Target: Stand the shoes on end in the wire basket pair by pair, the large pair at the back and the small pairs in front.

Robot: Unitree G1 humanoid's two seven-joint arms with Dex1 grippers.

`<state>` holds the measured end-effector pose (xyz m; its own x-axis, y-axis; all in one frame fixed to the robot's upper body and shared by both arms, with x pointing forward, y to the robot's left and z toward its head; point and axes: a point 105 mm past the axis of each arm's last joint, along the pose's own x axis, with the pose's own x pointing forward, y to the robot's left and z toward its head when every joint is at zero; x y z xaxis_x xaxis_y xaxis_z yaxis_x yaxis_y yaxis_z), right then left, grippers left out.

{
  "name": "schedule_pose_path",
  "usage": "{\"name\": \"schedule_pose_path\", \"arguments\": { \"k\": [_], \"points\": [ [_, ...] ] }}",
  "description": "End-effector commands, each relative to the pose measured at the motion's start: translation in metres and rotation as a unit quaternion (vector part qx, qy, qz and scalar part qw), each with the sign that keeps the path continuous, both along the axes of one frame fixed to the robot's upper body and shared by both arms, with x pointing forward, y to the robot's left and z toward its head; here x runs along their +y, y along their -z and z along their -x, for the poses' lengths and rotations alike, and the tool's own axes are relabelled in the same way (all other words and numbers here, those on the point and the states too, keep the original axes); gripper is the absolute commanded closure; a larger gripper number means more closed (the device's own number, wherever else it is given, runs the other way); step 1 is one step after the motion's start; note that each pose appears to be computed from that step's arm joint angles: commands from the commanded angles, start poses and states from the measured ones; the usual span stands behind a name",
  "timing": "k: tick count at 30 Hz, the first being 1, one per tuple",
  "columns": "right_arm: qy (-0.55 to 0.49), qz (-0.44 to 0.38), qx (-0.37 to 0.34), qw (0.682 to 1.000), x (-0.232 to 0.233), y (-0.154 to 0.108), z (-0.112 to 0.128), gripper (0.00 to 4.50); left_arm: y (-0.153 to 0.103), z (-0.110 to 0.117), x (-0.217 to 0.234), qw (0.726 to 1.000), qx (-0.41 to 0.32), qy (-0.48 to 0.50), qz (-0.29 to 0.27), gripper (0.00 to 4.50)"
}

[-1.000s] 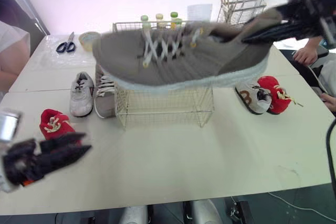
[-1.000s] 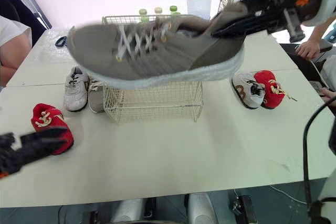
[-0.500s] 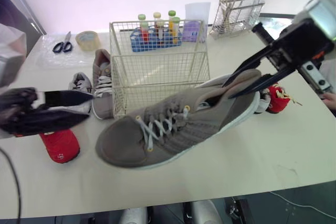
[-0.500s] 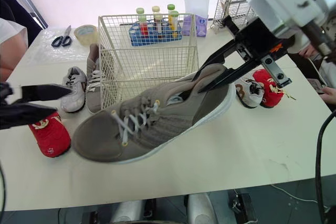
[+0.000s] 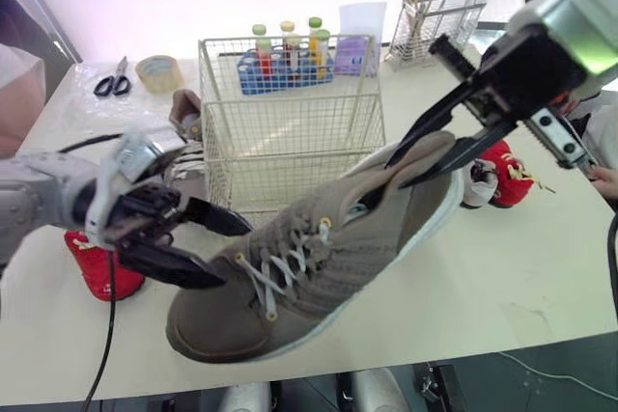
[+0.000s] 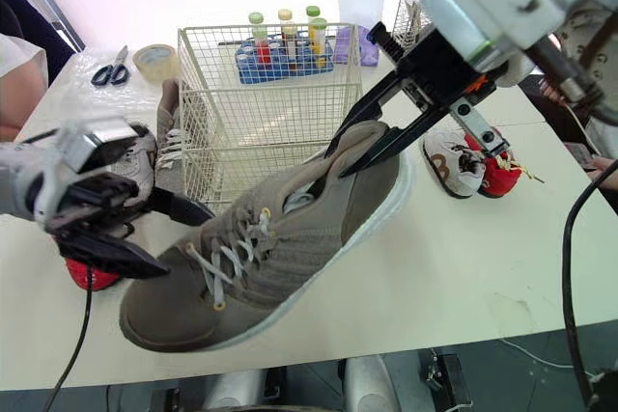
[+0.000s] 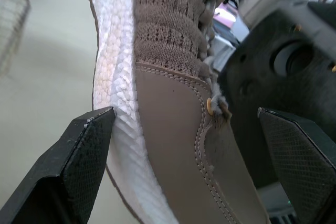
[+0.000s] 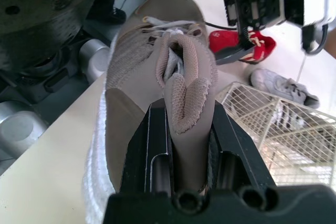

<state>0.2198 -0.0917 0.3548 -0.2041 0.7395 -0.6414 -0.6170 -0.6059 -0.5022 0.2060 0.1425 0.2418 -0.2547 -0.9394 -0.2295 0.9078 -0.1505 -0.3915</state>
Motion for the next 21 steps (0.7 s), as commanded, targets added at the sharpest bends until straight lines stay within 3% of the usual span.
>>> {"name": "schedule_pose_path", "arguments": {
  "k": [1,12,21],
  "points": [
    [-0.03,-0.037,-0.033,0.998,0.0,-0.024,0.015,4.23,0.009,0.001,-0.012,1.0,-0.004,0.016,-0.015,0.0],
    [-0.025,-0.043,-0.038,0.998,-0.005,-0.028,0.02,4.23,0.016,-0.034,-0.004,0.995,-0.074,-0.051,-0.053,0.0],
    [-0.037,-0.051,-0.033,0.997,-0.003,-0.029,0.023,4.23,0.006,0.001,-0.022,0.999,0.0,0.046,-0.002,0.0]
  ]
}}
